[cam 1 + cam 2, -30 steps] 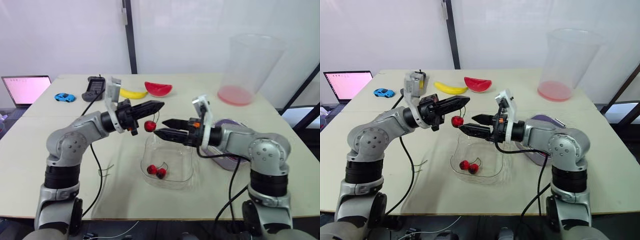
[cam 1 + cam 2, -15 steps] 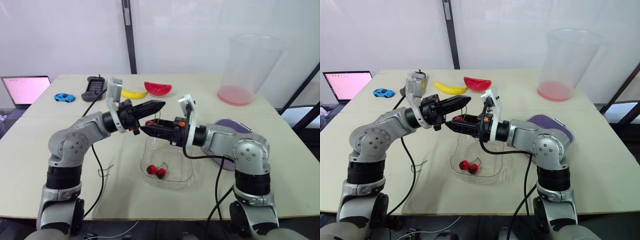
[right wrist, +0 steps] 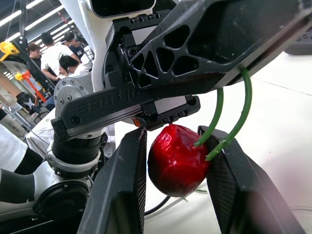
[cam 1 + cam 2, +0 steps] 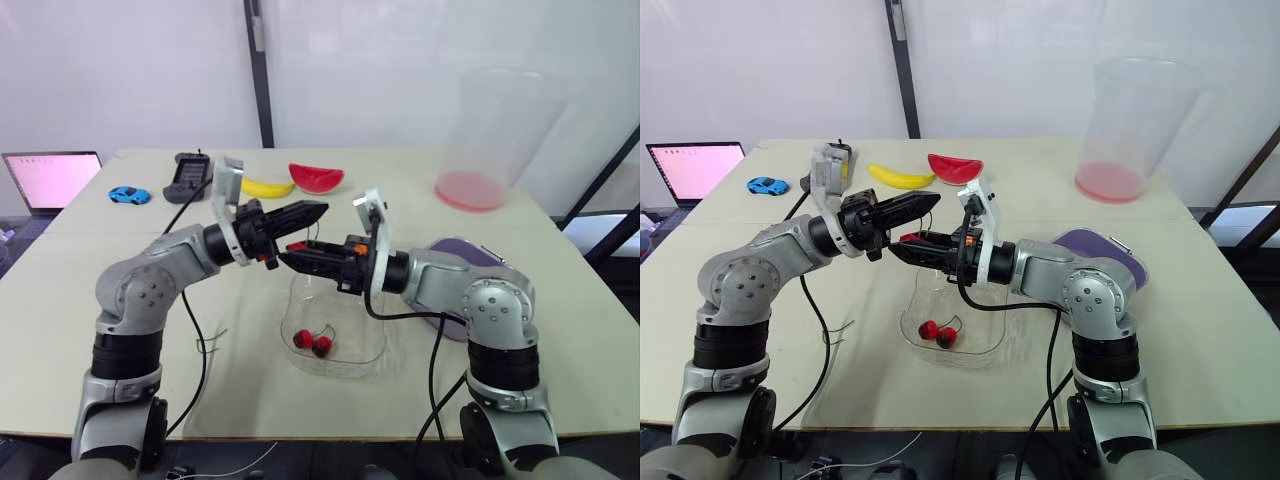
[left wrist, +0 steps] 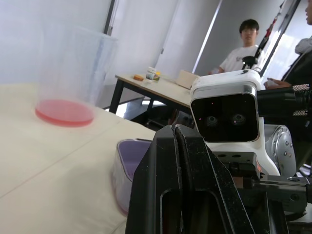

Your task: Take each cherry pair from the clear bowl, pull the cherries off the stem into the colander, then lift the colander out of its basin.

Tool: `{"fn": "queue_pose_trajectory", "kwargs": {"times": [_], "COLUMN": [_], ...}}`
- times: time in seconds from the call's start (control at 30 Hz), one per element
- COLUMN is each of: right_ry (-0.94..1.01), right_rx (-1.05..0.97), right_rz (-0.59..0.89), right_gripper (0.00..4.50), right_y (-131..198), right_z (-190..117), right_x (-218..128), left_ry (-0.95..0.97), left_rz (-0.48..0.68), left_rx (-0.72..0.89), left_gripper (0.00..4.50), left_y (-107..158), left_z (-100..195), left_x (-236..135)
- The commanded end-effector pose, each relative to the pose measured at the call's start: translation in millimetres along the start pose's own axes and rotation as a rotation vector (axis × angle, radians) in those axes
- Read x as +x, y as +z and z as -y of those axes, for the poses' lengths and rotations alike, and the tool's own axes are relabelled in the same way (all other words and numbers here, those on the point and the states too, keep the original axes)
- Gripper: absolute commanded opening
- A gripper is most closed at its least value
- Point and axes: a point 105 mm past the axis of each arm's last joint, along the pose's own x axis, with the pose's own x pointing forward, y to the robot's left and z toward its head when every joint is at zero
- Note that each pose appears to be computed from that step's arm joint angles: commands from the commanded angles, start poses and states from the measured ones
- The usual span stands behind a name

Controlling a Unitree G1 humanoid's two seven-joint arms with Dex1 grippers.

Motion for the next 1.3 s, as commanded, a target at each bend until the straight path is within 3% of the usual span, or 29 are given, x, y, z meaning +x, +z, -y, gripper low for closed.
{"fn": "queue_pose_trajectory", "kwargs": {"times": [0.03,0.27,0.57,0.8,0.9,1.07,1.2,1.3], "right_ry": [-0.034,-0.037,-0.103,-0.163,-0.371,-0.657,-0.711,-0.702], "right_rx": [-0.015,-0.009,-0.028,-0.106,-0.240,-0.453,-0.493,-0.485], "right_rz": [0.011,-0.016,-0.182,-0.213,-0.256,-0.526,-0.667,-0.668], "right_gripper": [1.23,1.23,1.23,1.23,1.23,1.23,1.23,1.23], "right_y": [3.7,-0.2,-28.8,-6.5,25.1,39.2,30.1,28.4], "right_z": [4.3,5.3,15.9,19.3,46.5,90.3,117.0,125.9], "right_x": [-1.7,-2.3,-20.2,-67.1,-113.6,-185.3,-209.7,-206.1], "left_ry": [-0.054,-0.052,-0.059,-0.049,-0.033,-0.009,0.011,0.021], "left_rz": [0.027,0.029,0.033,0.032,0.028,0.015,0.008,0.004], "left_rx": [0.041,0.042,0.049,0.056,0.062,0.071,0.080,0.088], "left_gripper": [0.00,0.00,0.00,0.00,0.00,0.00,0.00,0.00], "left_y": [8.9,9.2,10.7,12.1,13.2,13.7,14.3,14.5], "left_z": [12.2,11.1,11.3,10.0,7.8,4.3,2.3,3.1], "left_x": [3.7,3.7,5.3,2.9,-1.2,-8.8,-13.2,-15.2]}}
